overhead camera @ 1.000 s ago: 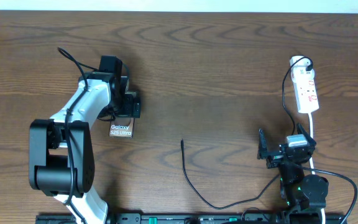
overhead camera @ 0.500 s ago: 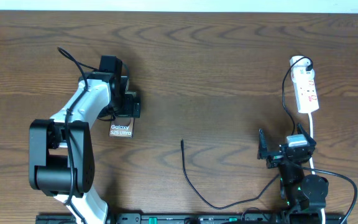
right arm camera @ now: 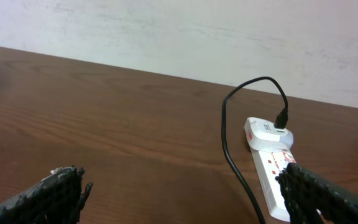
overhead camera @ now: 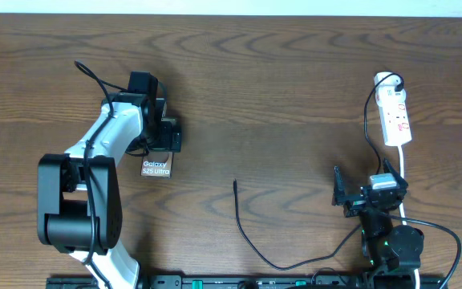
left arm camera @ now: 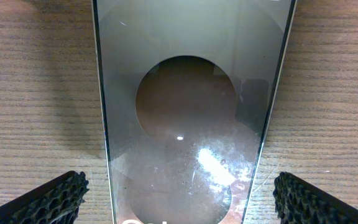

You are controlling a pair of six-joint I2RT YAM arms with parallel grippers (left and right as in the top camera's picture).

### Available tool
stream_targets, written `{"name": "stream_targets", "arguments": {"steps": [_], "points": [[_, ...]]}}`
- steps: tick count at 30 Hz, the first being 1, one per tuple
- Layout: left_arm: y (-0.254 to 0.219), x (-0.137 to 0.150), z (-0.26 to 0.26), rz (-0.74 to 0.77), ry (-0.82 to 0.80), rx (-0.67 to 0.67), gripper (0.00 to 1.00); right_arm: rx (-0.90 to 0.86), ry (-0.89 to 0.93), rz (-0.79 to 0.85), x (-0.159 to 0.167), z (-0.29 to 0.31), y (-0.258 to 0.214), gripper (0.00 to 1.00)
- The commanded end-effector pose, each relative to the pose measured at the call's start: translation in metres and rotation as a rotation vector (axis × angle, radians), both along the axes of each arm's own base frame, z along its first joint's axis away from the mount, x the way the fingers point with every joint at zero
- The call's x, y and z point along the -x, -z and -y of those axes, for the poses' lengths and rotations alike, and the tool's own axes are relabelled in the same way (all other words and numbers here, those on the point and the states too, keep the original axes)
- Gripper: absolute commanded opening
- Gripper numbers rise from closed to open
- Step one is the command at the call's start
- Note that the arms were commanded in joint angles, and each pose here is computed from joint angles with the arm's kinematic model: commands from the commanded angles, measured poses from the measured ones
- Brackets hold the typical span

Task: Plug charger to phone and switch on socket
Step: 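Close the left gripper on the phone's top edge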

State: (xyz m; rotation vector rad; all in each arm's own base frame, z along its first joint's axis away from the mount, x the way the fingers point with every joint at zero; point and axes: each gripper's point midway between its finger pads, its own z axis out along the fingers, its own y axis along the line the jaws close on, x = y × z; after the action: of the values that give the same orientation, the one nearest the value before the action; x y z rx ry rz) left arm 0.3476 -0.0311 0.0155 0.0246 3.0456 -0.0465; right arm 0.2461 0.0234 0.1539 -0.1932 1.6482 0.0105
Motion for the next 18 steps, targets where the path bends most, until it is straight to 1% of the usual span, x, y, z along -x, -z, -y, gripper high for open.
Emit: {"name": "stream_targets", "arguments": {"steps": [1, 18], "points": [[0.0062, 0.0047, -0.0023, -0.022, 0.01, -0.015, 0.98, 0.011, -0.004, -0.001, 0.0003, -0.0011, 0.0009, 0.99], [0.0063, 0.0064, -0.0025, -0.029, 0.01, -0.015, 0.98, 0.011, -0.004, -0.001, 0.0003, -0.0011, 0.0009, 0.99]]}}
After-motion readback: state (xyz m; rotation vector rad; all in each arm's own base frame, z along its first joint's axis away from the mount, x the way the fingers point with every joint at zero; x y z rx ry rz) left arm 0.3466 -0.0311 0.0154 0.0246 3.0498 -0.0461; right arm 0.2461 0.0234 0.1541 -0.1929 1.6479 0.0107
